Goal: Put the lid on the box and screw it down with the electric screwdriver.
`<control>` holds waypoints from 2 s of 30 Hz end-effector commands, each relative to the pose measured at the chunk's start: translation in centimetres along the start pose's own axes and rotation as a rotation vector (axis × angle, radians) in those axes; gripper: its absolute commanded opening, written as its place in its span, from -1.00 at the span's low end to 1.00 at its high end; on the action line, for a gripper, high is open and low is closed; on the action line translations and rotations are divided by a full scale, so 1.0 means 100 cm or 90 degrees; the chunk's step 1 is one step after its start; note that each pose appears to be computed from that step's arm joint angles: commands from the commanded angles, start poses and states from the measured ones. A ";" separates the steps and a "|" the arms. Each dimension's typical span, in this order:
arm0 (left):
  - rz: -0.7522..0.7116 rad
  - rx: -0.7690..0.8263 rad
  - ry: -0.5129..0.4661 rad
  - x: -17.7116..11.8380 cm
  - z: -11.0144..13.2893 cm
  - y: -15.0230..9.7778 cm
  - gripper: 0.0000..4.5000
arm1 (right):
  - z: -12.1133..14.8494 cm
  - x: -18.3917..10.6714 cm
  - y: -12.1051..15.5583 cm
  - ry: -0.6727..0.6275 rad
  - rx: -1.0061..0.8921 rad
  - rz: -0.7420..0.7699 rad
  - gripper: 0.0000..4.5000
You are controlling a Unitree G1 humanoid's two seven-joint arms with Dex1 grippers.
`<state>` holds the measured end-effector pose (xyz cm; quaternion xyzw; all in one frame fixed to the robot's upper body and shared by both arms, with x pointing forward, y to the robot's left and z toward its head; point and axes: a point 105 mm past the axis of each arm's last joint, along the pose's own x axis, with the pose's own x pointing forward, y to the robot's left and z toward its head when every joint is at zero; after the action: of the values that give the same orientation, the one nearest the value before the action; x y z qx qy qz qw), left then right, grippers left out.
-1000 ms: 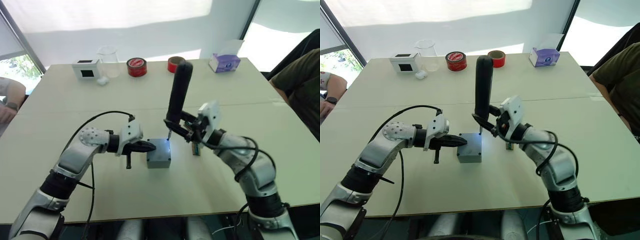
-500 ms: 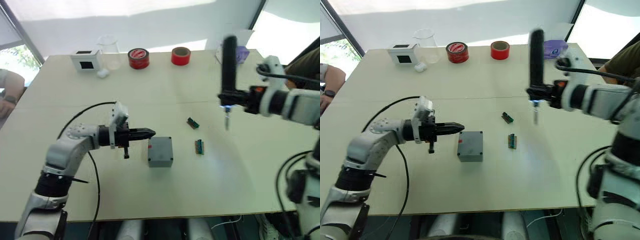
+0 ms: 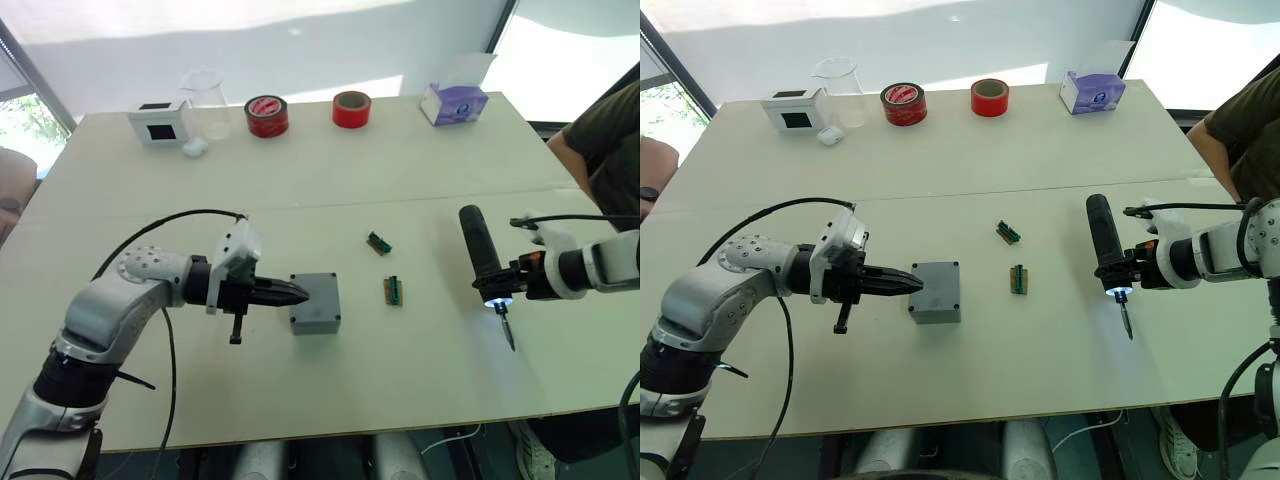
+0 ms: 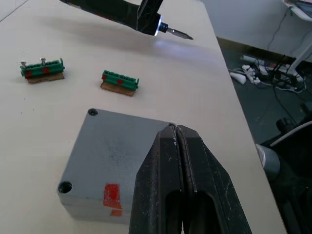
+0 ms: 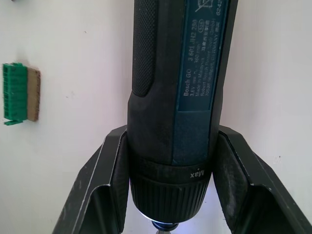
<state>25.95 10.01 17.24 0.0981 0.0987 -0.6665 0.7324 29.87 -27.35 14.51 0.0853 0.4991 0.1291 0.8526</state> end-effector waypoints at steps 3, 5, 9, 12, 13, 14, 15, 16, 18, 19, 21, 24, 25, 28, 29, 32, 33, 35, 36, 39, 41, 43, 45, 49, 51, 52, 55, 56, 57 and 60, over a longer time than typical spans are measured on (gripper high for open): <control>0.008 0.016 -0.006 -0.004 0.008 -0.003 -1.00 | 0.008 -0.003 -0.001 -0.008 -0.016 -0.020 0.16; 0.017 0.015 -0.004 -0.006 0.008 -0.001 -1.00 | 0.008 -0.003 -0.004 -0.006 -0.026 -0.038 0.46; 0.047 0.009 -0.001 -0.012 0.006 0.006 -1.00 | 0.011 -0.003 -0.004 -0.019 -0.062 -0.052 0.98; 0.084 0.004 -0.007 -0.021 0.006 0.016 -1.00 | 0.024 -0.008 0.002 -0.064 -0.102 -0.049 0.98; 0.096 0.003 -0.009 -0.024 0.006 0.019 -1.00 | 0.030 -0.011 0.005 -0.085 -0.123 -0.051 0.98; 0.115 0.003 -0.010 -0.029 0.006 0.024 -1.00 | 0.039 -0.017 0.010 -0.115 -0.155 -0.049 0.98; 0.133 0.002 -0.010 -0.034 0.006 0.028 -1.00 | 0.048 -0.022 0.017 -0.142 -0.187 -0.042 0.98; 0.155 0.000 -0.008 -0.040 0.004 0.033 -1.00 | 0.058 -0.030 0.029 -0.179 -0.223 -0.023 0.98; 0.195 0.000 0.004 -0.050 -0.002 0.042 -1.00 | 0.077 -0.045 0.056 -0.257 -0.303 0.025 0.98; 0.209 0.002 0.015 -0.053 -0.006 0.045 -1.00 | 0.080 -0.049 0.069 -0.279 -0.338 0.052 0.98; 0.230 0.008 0.042 -0.055 -0.016 0.050 -1.00 | 0.073 -0.050 0.094 -0.295 -0.434 0.102 0.98; 0.239 0.025 0.101 -0.052 -0.036 0.053 -1.00 | 0.033 -0.025 0.127 -0.244 -0.606 0.170 0.98; 0.236 0.026 0.108 -0.049 -0.041 0.052 -1.00 | 0.017 -0.015 0.136 -0.222 -0.644 0.200 0.98; 0.220 0.023 0.115 -0.038 -0.049 0.050 -1.00 | -0.022 0.009 0.157 -0.184 -0.698 0.282 0.98; 0.215 0.025 0.120 -0.035 -0.051 0.050 -1.00 | -0.031 0.015 0.162 -0.177 -0.705 0.301 0.98; 0.187 0.028 0.124 -0.021 -0.055 0.045 -1.00 | -0.053 0.036 0.176 -0.164 -0.695 0.342 0.98; 0.182 0.028 0.122 -0.018 -0.056 0.045 -1.00 | -0.056 0.040 0.179 -0.162 -0.696 0.346 0.98; 0.172 0.025 0.116 -0.013 -0.055 0.045 -1.00 | -0.059 0.044 0.182 -0.159 -0.693 0.355 0.98; 0.167 0.026 0.115 -0.011 -0.056 0.045 -1.00 | -0.060 0.046 0.185 -0.158 -0.690 0.361 0.98; 0.148 0.030 0.116 -0.004 -0.057 0.045 -1.00 | -0.063 0.048 0.190 -0.156 -0.675 0.382 0.98; 0.138 0.040 0.116 0.004 -0.058 0.048 -1.00 | -0.065 0.050 0.194 -0.150 -0.667 0.395 0.98; 0.130 0.047 0.107 0.011 -0.055 0.051 -1.00 | -0.065 0.050 0.197 -0.148 -0.657 0.403 0.98; 0.125 0.051 0.096 0.017 -0.052 0.055 -1.00 | -0.066 0.049 0.200 -0.148 -0.643 0.417 0.98; 0.123 0.058 0.080 0.026 -0.048 0.063 -1.00 | -0.066 0.044 0.210 -0.158 -0.608 0.448 0.98; 0.131 0.064 0.077 0.028 -0.047 0.068 -1.00 | -0.067 0.043 0.213 -0.161 -0.598 0.456 0.98; 0.135 0.068 0.079 0.027 -0.048 0.070 -1.00 | -0.068 0.042 0.214 -0.161 -0.595 0.456 0.98; 0.147 0.071 0.086 0.021 -0.051 0.073 -1.00 | -0.068 0.039 0.209 -0.160 -0.594 0.442 0.98; 0.155 0.071 0.090 0.017 -0.052 0.075 -1.00 | -0.067 0.036 0.205 -0.161 -0.596 0.434 0.98; 0.165 0.070 0.094 0.012 -0.053 0.077 -1.00 | -0.066 0.033 0.201 -0.163 -0.597 0.427 0.98; 0.196 0.057 0.108 -0.008 -0.059 0.074 -1.00 | -0.059 0.023 0.185 -0.171 -0.615 0.389 0.98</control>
<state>33.24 12.02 10.73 0.1925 0.1298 -0.5540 0.7995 23.39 -8.60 13.43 -0.1426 0.2529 0.5656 0.7719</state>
